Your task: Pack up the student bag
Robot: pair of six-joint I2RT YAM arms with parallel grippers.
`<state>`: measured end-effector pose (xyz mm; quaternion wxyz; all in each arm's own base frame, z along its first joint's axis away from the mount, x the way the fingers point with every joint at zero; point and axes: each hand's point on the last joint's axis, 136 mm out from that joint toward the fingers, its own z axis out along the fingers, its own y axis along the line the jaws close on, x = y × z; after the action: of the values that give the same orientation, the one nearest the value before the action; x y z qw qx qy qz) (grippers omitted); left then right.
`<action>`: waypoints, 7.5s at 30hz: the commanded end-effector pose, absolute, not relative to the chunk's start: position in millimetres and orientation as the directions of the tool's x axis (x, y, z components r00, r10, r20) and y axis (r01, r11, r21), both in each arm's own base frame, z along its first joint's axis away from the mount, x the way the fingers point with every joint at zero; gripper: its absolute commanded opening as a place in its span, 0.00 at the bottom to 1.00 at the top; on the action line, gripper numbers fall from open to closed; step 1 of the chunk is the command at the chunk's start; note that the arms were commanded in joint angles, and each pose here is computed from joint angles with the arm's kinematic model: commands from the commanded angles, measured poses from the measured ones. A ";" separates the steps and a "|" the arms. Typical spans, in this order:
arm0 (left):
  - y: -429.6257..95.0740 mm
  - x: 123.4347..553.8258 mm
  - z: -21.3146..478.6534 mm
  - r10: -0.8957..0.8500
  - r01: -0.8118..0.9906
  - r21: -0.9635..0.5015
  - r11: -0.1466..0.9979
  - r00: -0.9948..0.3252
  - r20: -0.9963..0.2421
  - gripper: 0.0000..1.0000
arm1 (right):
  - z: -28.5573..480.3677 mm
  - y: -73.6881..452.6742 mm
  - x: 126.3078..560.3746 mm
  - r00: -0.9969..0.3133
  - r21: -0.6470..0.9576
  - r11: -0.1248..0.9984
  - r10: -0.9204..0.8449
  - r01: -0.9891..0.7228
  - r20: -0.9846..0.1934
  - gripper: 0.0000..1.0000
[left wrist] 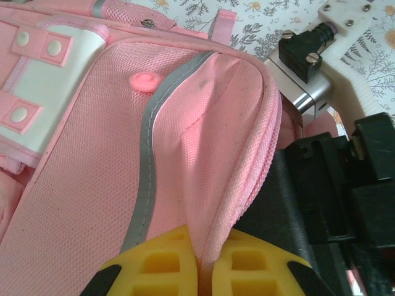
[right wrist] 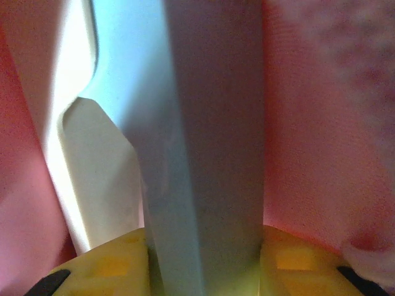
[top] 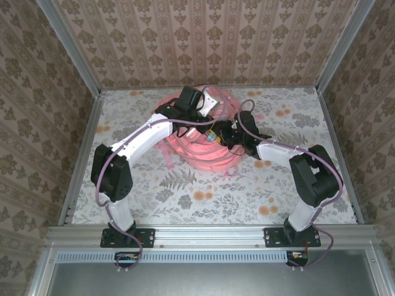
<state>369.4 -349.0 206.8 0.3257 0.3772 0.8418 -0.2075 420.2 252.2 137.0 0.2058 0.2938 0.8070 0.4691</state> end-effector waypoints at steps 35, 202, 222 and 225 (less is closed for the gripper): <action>-367.8 366.1 246.3 0.411 0.792 -0.191 0.579 -0.487 -0.771 0.00 | 161.7 234.4 416.3 -0.721 0.898 0.369 0.687 0.240 -0.089 0.31; -244.8 372.8 135.8 -0.279 -0.001 -0.850 0.526 -0.945 -0.171 0.46 | 137.4 341.6 345.9 -0.809 0.406 0.909 0.169 -0.093 -0.563 0.00; -219.5 400.3 110.1 -0.293 -0.005 -0.729 0.684 -0.918 -0.268 0.00 | 132.2 262.4 325.0 -0.808 0.119 0.987 -0.015 -0.105 -0.589 0.03; -217.2 404.6 110.6 -0.290 0.006 -0.718 0.696 -0.913 -0.288 0.00 | 131.9 248.8 325.4 -0.806 0.096 0.990 -0.028 -0.104 -0.591 0.03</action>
<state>376.0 -242.0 123.7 0.1349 -0.0722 0.8823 -0.4451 331.1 286.0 127.0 0.3059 -0.0267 0.9440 0.1209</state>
